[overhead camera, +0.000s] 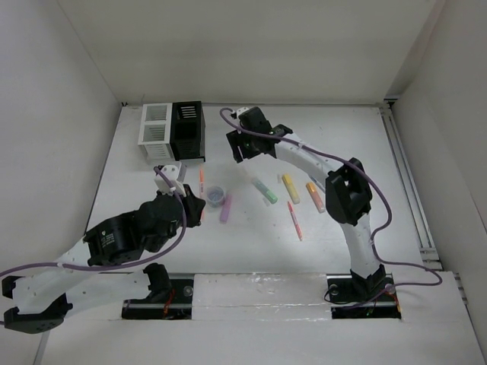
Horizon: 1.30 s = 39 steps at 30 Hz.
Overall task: Sort the stationery into containers
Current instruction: Close the pen cap on the pen.
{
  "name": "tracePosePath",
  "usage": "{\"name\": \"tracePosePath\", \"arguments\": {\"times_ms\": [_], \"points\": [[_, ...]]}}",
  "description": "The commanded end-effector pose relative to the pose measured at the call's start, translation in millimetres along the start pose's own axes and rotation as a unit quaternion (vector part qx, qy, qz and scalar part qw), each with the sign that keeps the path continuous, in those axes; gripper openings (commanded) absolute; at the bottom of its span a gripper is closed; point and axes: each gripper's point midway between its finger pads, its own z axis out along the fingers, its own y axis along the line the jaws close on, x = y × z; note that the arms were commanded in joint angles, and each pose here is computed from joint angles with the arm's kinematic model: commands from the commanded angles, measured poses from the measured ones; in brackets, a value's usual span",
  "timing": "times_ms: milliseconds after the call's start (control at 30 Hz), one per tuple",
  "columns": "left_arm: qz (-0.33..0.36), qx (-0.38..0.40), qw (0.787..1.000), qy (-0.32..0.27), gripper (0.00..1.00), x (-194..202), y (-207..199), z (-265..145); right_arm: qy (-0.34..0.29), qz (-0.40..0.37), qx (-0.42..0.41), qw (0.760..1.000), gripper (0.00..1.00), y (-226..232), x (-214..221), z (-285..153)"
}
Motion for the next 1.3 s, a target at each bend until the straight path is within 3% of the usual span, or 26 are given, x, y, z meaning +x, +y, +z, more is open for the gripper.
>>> {"name": "tracePosePath", "arguments": {"times_ms": [0,667,1267], "points": [[-0.004,0.011,1.000,-0.013,0.00,-4.3,-5.2,3.1,-0.002,-0.024,-0.017,1.000,0.67,9.9,-11.6,3.9],[-0.008,-0.006,1.000,-0.016,0.00,-1.1,-3.4,11.0,0.092,-0.036,-0.001,0.995,0.56,-0.4,49.4,47.3],[-0.009,-0.008,1.000,-0.014,0.00,0.4,-2.3,10.8,0.111,-0.046,0.012,0.993,0.50,-2.6,65.4,65.2]]}}
